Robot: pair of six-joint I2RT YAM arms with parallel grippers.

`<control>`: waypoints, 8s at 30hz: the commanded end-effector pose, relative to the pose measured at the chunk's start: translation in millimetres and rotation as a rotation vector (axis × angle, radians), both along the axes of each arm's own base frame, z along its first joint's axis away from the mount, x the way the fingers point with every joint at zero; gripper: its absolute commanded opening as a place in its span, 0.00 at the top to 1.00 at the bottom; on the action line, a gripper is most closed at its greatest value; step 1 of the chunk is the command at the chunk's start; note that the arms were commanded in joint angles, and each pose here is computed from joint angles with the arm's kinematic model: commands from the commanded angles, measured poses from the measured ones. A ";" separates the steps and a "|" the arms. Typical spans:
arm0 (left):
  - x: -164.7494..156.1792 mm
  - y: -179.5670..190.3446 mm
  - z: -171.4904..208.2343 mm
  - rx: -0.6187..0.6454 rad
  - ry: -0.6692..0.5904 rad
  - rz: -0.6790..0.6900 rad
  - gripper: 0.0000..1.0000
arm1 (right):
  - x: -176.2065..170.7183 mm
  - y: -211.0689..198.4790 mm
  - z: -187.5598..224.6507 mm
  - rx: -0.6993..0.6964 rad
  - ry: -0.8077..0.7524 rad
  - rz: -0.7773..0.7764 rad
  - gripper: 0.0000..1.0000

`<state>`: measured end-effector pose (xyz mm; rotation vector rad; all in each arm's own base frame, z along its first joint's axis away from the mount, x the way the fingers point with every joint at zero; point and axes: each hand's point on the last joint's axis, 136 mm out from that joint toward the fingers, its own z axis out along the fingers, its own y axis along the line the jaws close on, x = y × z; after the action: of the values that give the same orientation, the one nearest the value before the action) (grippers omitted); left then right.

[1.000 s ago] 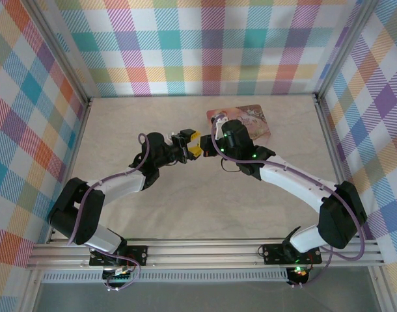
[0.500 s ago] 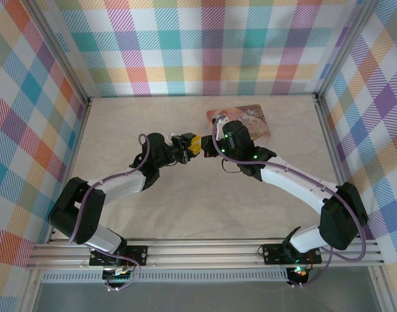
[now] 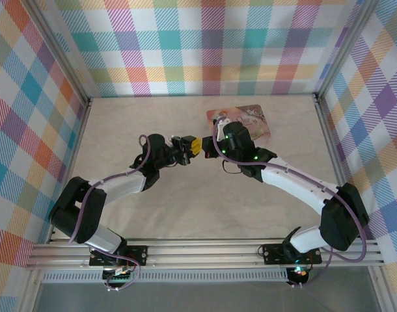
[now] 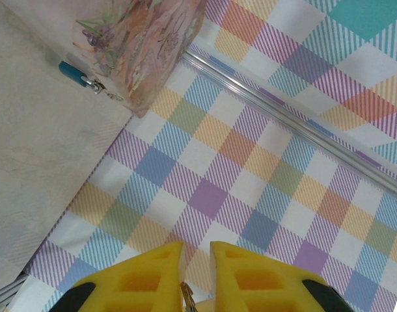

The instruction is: Unlock the padlock with the key

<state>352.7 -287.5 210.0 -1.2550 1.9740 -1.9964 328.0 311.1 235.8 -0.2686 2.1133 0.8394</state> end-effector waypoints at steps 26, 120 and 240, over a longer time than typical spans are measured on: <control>-12.2 14.4 118.6 0.526 -0.829 -0.042 1.00 | -34.9 -46.3 63.5 0.397 -0.013 0.210 0.51; 22.7 -61.9 79.8 0.882 -1.022 -0.388 0.31 | -52.9 -196.6 -60.6 -0.217 0.363 -0.371 1.00; -13.6 37.3 -114.4 1.129 -0.906 -0.413 0.22 | 44.9 -54.9 -167.0 0.021 0.593 0.095 1.00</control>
<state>334.5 -239.8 88.6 0.2246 2.2687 -0.7563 389.3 262.6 107.2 -0.1449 2.5033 1.1718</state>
